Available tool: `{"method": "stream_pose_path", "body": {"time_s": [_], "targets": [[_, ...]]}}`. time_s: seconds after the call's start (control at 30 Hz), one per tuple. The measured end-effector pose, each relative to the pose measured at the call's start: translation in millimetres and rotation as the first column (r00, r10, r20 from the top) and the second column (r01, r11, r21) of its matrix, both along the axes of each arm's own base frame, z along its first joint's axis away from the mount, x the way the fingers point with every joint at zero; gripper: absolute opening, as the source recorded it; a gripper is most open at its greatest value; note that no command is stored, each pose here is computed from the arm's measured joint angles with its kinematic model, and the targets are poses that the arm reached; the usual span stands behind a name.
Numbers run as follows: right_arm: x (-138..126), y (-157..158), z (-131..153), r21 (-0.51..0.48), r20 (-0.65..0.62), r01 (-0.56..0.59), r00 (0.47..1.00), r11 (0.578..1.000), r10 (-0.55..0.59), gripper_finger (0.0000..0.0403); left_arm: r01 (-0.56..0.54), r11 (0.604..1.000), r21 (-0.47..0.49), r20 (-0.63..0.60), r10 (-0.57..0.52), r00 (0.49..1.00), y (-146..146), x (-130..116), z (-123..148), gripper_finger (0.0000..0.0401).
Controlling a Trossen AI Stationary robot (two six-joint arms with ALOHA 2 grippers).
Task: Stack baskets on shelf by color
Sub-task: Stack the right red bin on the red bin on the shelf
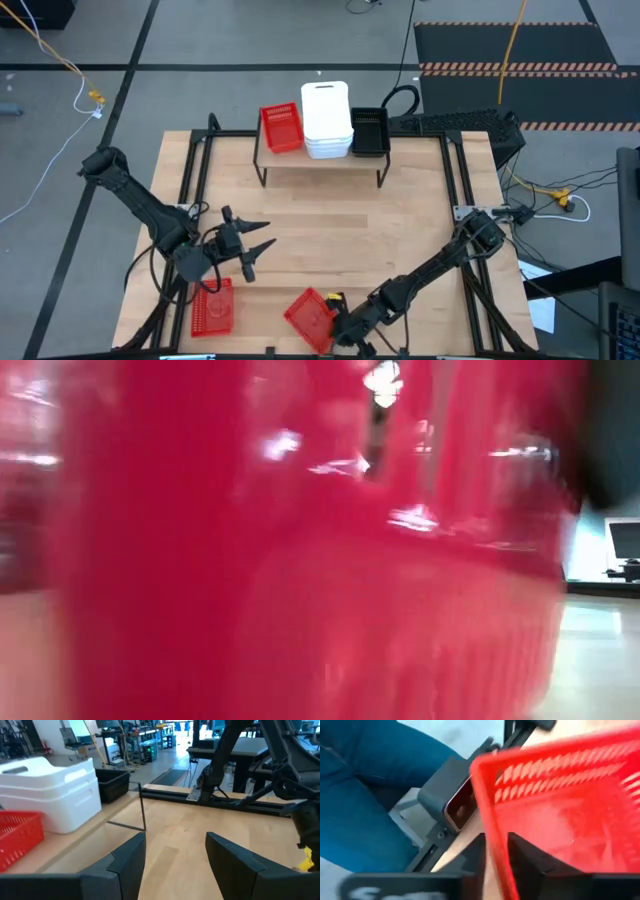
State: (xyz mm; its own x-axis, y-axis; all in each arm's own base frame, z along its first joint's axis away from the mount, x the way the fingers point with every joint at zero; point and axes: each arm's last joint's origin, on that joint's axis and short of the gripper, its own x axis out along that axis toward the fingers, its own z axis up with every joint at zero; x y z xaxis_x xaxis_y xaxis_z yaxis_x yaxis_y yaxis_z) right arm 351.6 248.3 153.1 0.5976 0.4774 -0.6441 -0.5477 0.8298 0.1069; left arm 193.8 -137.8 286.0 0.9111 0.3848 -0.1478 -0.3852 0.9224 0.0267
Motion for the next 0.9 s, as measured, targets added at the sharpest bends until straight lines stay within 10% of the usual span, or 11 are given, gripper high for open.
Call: {"method": "stream_pose_path", "body": {"time_s": [0.4, 0.9], "targets": [[27.4, -76.1, 95.4, 0.065, 0.357, 0.066, 0.93, 0.996, -0.085, 0.0004, -0.194, 0.966, 0.17, 0.012, 0.195, 0.981, 17.7, -15.6, 16.2, 0.0207], [19.5, -219.2, 188.1, -0.307, 0.738, 0.469, 0.667, 0.828, -0.104, 0.0001, -0.391, 0.883, 0.261, 0.042, 0.394, 0.918, 35.4, -35.2, 32.5, 0.0207]]}}
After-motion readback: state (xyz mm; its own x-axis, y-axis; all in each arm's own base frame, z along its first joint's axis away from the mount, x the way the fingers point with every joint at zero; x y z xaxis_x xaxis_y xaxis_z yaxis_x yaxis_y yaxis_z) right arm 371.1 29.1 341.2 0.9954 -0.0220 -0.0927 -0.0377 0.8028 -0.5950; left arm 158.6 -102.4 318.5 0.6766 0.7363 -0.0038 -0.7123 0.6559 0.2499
